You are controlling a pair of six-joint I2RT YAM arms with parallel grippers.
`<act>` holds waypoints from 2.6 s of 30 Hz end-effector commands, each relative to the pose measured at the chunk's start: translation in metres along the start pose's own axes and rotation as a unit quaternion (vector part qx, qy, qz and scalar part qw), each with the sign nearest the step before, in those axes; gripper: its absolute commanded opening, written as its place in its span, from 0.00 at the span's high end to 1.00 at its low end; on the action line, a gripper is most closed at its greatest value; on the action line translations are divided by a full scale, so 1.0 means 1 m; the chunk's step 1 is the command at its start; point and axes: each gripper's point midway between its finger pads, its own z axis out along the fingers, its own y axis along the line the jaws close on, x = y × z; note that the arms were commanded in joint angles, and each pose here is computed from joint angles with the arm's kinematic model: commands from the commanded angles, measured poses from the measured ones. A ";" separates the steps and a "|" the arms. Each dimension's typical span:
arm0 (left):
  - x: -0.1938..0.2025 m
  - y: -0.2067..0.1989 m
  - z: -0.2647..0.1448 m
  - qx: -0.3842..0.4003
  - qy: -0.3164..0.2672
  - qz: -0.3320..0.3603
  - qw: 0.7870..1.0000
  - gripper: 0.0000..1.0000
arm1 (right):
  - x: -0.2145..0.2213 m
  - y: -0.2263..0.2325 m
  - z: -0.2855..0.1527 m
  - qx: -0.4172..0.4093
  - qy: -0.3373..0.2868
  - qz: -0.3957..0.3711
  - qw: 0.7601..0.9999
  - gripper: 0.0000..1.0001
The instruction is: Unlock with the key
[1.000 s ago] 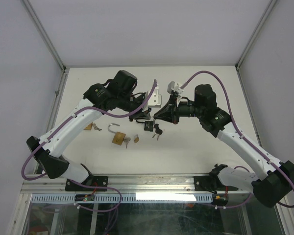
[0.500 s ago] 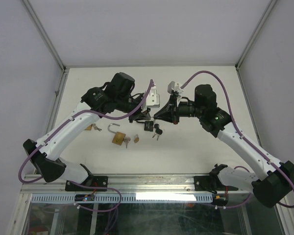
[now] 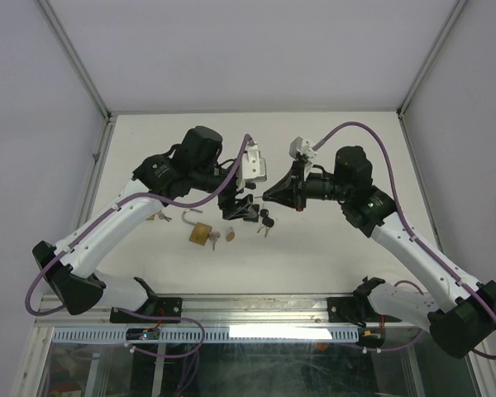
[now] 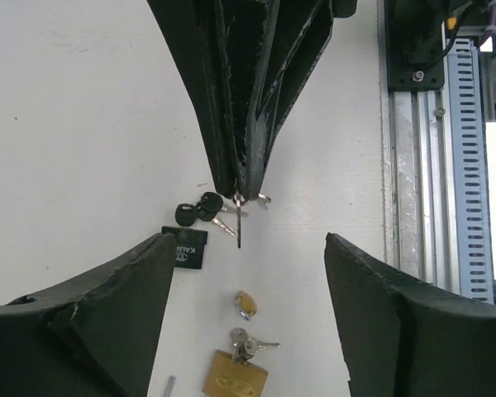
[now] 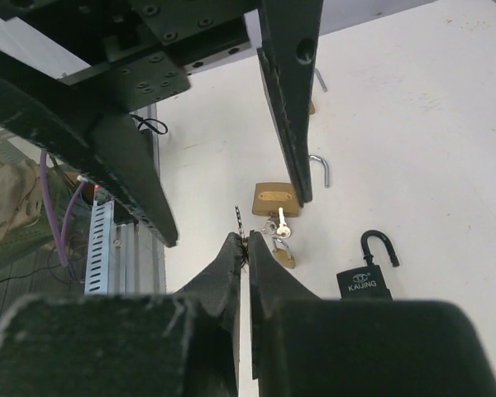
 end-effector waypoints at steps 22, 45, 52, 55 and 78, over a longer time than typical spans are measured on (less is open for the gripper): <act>0.201 0.023 0.060 -0.233 0.244 -0.281 0.898 0.08 | 0.045 -0.064 -0.063 0.302 -0.042 0.119 0.945 1.00; 0.244 0.019 0.083 -0.250 0.282 -0.300 0.876 0.74 | 0.051 -0.061 -0.066 0.299 -0.037 0.103 0.948 1.00; 0.243 0.007 0.083 -0.227 0.280 -0.315 0.878 0.64 | 0.046 -0.061 -0.068 0.301 -0.032 0.085 0.949 1.00; 0.245 0.007 0.082 -0.232 0.284 -0.317 0.875 0.64 | 0.043 -0.061 -0.069 0.299 -0.031 0.078 0.951 1.00; -0.034 0.055 -0.010 -0.126 -0.218 -0.146 0.957 1.00 | -0.030 0.000 -0.083 0.185 -0.031 0.017 0.982 1.00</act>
